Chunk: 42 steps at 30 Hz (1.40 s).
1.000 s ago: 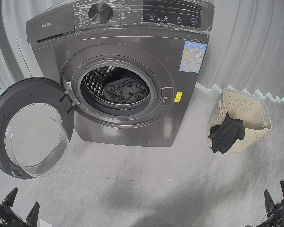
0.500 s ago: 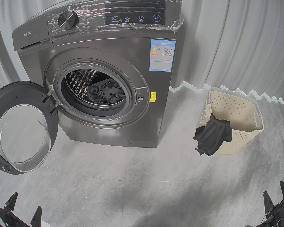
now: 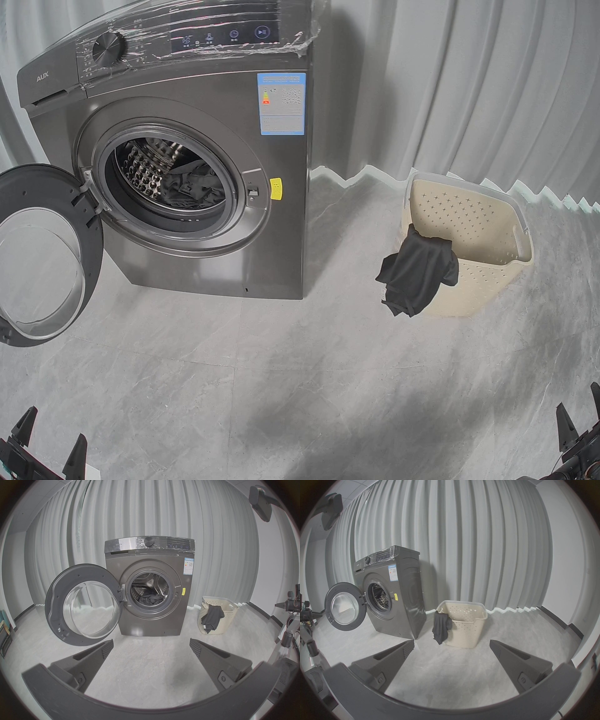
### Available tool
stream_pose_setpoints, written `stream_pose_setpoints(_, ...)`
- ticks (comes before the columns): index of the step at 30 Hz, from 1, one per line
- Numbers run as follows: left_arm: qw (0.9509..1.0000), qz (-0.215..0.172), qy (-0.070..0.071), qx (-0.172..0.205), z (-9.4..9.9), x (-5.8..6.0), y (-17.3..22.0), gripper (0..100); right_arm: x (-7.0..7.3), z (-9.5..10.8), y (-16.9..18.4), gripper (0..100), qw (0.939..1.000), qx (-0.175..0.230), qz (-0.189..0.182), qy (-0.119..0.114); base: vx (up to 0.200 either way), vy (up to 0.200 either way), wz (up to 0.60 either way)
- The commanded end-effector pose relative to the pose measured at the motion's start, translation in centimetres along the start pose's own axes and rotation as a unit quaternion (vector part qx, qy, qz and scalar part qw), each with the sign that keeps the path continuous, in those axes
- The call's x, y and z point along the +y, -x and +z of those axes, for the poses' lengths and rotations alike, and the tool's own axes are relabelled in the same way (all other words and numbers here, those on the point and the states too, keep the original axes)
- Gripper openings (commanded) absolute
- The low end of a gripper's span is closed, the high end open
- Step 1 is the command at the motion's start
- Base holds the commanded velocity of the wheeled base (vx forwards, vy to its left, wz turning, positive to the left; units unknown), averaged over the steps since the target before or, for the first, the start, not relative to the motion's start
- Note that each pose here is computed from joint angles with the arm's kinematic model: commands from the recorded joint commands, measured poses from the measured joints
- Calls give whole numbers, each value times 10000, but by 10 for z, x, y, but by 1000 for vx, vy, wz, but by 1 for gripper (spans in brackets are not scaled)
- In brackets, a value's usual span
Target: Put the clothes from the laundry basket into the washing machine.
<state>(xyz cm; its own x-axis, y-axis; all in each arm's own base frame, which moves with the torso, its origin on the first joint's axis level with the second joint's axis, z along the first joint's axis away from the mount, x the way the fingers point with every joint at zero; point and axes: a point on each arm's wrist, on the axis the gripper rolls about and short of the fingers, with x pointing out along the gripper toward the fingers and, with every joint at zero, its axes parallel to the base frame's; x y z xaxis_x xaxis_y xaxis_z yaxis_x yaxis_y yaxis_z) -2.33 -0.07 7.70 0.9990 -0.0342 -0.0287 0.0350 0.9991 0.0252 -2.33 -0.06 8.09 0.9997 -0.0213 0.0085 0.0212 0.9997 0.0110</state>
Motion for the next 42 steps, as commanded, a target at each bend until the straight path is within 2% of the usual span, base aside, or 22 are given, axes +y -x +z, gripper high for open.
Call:
stream_pose_setpoints(1,10000,11,0,-13,-2,0,0,100,0,-5,0,100,10000,20,6,1,0,0,0)
stream_pose_setpoints(12,10000,11,-8,-21,-2,0,0,100,0,-5,0,100,10000,20,6,1,0,0,0)
stream_pose_setpoints(33,10000,11,0,-21,-2,0,0,100,0,-5,0,100,10000,20,6,9,200,0,0)
stream_pose_setpoints(42,10000,11,8,-13,-2,0,0,100,0,-5,0,100,10000,20,22,24,0,0,-67)
